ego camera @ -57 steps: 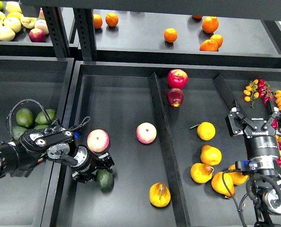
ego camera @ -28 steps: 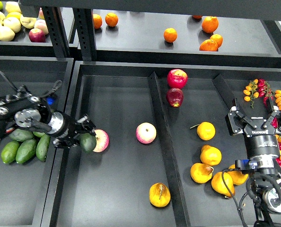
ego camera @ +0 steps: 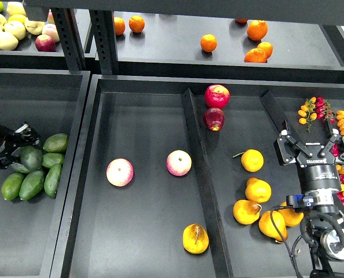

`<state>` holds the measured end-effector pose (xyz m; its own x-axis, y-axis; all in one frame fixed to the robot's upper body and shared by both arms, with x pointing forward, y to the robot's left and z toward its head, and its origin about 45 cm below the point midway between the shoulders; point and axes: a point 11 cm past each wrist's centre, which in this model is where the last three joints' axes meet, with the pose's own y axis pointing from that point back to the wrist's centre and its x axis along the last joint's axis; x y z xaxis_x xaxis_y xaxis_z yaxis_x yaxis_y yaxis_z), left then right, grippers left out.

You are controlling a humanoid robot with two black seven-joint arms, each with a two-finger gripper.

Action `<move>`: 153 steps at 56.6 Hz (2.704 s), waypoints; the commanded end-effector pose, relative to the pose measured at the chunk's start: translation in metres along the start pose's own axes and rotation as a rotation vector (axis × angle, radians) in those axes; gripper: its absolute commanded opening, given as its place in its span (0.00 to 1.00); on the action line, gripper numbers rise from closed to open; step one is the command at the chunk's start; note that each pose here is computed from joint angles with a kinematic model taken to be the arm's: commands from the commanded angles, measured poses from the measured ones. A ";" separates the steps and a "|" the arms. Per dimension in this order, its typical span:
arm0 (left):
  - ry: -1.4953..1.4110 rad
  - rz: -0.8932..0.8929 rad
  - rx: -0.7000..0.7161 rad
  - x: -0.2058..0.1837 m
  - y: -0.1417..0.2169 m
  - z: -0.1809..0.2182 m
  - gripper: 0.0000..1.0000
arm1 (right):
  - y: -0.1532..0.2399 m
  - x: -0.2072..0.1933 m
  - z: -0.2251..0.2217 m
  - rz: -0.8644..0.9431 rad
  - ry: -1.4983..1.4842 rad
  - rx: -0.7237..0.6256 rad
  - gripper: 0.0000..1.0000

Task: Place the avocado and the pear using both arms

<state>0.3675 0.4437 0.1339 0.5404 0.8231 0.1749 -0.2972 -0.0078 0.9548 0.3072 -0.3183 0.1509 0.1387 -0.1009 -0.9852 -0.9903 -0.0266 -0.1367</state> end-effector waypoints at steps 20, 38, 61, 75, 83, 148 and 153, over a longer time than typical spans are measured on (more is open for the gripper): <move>0.046 0.027 0.062 0.007 -0.011 -0.028 0.33 | -0.002 -0.006 -0.001 -0.018 0.001 0.004 1.00; 0.059 0.015 0.091 0.001 -0.019 -0.043 0.33 | -0.002 -0.005 0.000 -0.017 0.001 -0.001 1.00; 0.079 -0.007 0.114 -0.014 -0.037 -0.051 0.34 | -0.004 -0.008 0.001 -0.027 0.001 -0.002 1.00; 0.083 -0.011 0.122 -0.019 -0.043 -0.052 0.35 | -0.003 -0.009 0.000 -0.035 0.002 0.000 1.00; 0.079 -0.024 0.123 -0.026 -0.047 -0.051 0.36 | -0.003 -0.010 0.000 -0.043 0.003 -0.002 1.00; 0.079 -0.048 0.115 -0.039 -0.056 -0.044 0.66 | -0.003 -0.011 0.000 -0.048 0.003 -0.002 1.00; 0.078 -0.049 0.115 -0.040 -0.057 -0.043 0.72 | -0.003 -0.011 0.000 -0.049 0.003 -0.003 1.00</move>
<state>0.3285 0.4368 0.0627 0.4863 0.8664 0.1136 -0.1776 -0.0293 0.9837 0.3085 -0.3169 0.1622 0.1866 -0.1029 -0.9770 -0.9824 -0.0326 -0.1842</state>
